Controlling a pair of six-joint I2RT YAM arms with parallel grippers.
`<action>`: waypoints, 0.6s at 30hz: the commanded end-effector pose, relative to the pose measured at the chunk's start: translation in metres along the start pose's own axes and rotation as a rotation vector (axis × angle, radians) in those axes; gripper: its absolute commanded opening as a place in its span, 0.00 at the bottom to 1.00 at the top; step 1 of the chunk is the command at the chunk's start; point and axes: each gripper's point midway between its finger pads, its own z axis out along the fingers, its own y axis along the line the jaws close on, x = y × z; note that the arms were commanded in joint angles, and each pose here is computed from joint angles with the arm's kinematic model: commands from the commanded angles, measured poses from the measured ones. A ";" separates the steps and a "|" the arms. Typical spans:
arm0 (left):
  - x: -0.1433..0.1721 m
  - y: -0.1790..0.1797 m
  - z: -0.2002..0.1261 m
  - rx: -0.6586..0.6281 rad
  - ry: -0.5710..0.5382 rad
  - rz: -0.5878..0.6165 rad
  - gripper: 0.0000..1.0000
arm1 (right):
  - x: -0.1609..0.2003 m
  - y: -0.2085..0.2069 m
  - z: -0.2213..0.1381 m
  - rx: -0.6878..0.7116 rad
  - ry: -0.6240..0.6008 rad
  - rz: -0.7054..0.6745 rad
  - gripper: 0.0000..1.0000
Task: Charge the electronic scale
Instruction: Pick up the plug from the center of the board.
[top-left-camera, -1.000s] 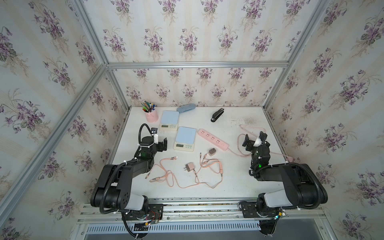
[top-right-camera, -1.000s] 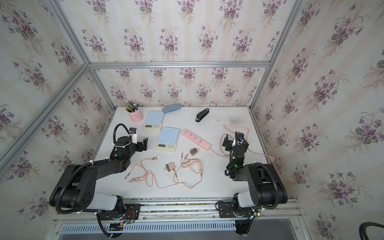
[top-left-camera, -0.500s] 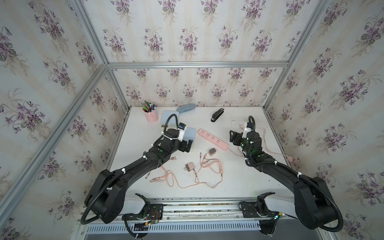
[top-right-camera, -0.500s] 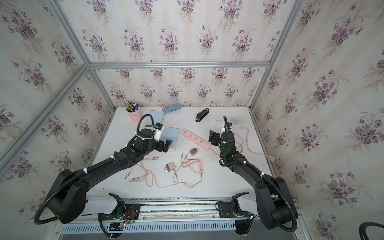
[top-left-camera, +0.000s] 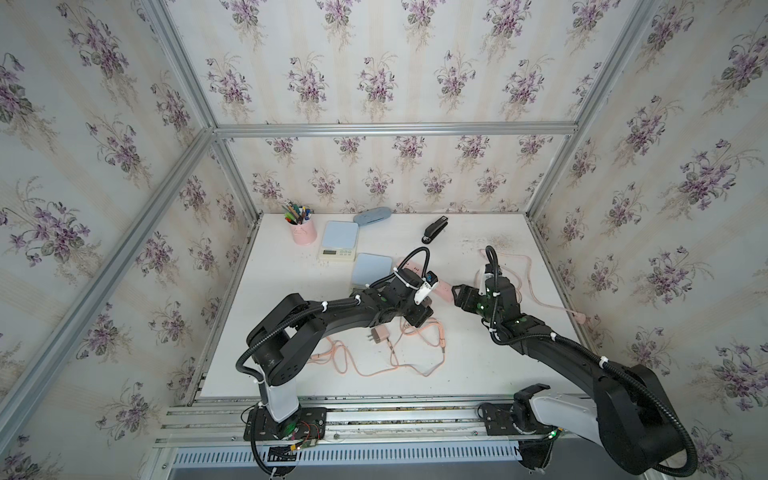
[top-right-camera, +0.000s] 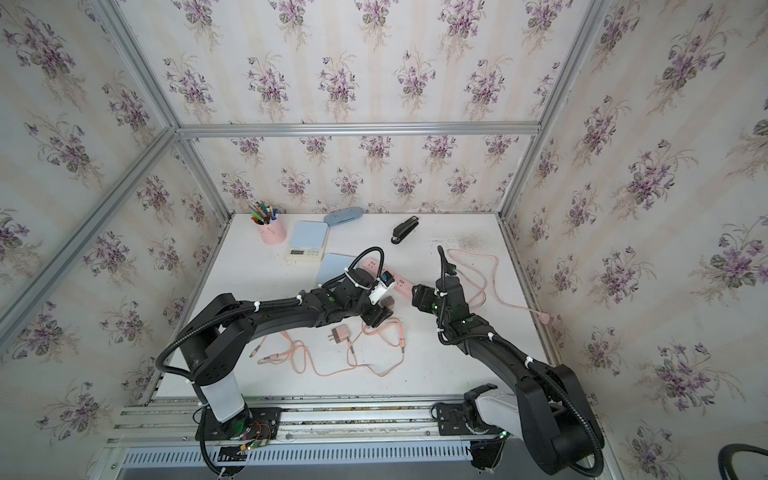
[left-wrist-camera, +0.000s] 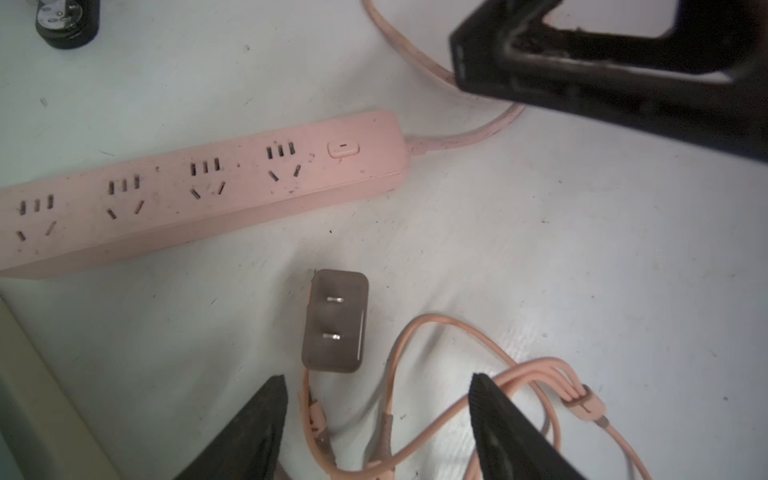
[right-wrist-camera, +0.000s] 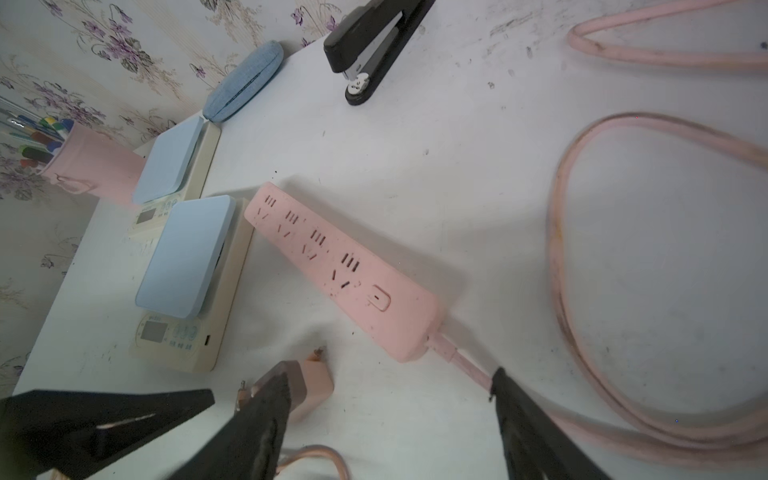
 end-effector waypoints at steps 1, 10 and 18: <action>-0.001 0.003 0.010 -0.008 0.014 0.009 0.63 | 0.014 -0.004 -0.001 -0.006 0.035 0.031 0.79; -0.001 0.000 0.040 0.045 0.067 -0.011 0.38 | 0.022 -0.002 0.000 -0.037 0.056 0.056 0.79; -0.032 -0.013 0.008 0.150 0.035 -0.024 0.08 | 0.003 0.026 -0.011 -0.155 0.042 -0.007 0.70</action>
